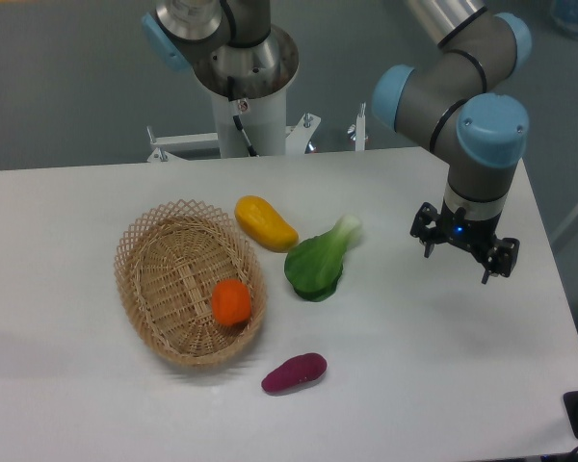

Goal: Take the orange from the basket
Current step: 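Move the gripper over the basket above the orange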

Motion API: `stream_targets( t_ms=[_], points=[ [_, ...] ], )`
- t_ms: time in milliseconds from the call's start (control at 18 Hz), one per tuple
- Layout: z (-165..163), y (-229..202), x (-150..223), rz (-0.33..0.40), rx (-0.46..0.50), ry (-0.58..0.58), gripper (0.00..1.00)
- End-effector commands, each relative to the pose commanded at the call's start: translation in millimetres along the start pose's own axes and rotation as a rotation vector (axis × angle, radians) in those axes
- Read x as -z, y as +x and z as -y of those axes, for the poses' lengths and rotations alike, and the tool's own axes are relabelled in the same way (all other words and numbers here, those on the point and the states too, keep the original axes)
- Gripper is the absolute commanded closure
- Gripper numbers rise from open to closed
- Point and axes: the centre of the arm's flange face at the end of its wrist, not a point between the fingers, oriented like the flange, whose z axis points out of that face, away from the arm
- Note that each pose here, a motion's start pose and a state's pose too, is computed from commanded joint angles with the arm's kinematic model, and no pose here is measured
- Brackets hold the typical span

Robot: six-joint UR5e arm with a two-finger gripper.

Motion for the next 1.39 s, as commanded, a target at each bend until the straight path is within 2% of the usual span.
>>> stream_targets(
  t_ms=[333, 444, 611, 1111, 1389],
  points=[
    [5, 4, 2, -0.002, 0.002, 0.006, 0.0],
    [13, 8, 3, -0.004, 0.04, 0.008, 0.0],
    [33, 21, 2, -0.011, 0.099, 0.011, 0.0],
    [107, 78, -1, -0.046, 0.196, 0.016, 0.0],
    [139, 118, -9, -0.082, 0.204, 0.017, 0.0]
  ],
)
